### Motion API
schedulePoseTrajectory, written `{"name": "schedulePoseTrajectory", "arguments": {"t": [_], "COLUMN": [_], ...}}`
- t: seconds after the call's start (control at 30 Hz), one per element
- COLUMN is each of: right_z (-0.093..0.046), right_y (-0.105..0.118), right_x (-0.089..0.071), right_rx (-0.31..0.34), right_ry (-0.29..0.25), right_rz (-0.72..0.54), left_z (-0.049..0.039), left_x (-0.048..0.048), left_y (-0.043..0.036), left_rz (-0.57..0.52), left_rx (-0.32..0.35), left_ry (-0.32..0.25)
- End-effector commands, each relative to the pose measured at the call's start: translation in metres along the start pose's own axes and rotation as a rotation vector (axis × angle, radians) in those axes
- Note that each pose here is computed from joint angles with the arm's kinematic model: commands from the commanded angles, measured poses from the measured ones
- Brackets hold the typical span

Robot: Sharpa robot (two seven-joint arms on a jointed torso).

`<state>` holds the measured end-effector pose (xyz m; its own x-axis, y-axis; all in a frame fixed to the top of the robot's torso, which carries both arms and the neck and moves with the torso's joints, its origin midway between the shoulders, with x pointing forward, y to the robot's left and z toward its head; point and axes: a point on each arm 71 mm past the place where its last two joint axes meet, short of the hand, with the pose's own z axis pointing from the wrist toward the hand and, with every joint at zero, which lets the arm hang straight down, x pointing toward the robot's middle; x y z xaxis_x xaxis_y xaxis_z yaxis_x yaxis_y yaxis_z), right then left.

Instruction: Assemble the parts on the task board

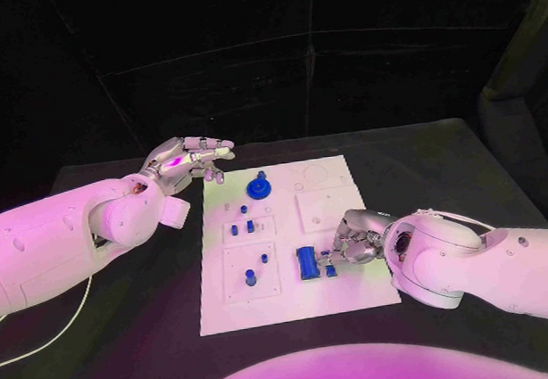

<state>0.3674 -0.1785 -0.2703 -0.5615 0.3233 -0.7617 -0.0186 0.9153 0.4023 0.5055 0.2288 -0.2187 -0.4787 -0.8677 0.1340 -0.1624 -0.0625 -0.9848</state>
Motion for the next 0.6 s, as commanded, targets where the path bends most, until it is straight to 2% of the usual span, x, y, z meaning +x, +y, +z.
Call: {"name": "schedulePoseTrajectory", "arguments": {"t": [0.03, 0.17, 0.3, 0.6], "right_z": [-0.002, -0.007, -0.014, -0.017], "right_y": [-0.001, -0.004, -0.008, -0.015], "right_x": [-0.002, -0.005, -0.005, -0.005], "right_rx": [-0.016, -0.047, -0.072, -0.065], "right_ry": [-0.014, -0.015, 0.006, 0.05], "right_rz": [-0.009, -0.012, -0.025, -0.044], "left_z": [0.0001, 0.0, 0.0002, 0.0013], "left_x": [0.0012, 0.0005, 0.0004, 0.0011], "left_y": [-0.0012, -0.0012, -0.0012, -0.001], "left_rz": [0.002, 0.004, 0.005, 0.005], "left_rx": [0.004, 0.004, 0.004, 0.006], "left_ry": [0.015, 0.013, 0.013, 0.013]}}
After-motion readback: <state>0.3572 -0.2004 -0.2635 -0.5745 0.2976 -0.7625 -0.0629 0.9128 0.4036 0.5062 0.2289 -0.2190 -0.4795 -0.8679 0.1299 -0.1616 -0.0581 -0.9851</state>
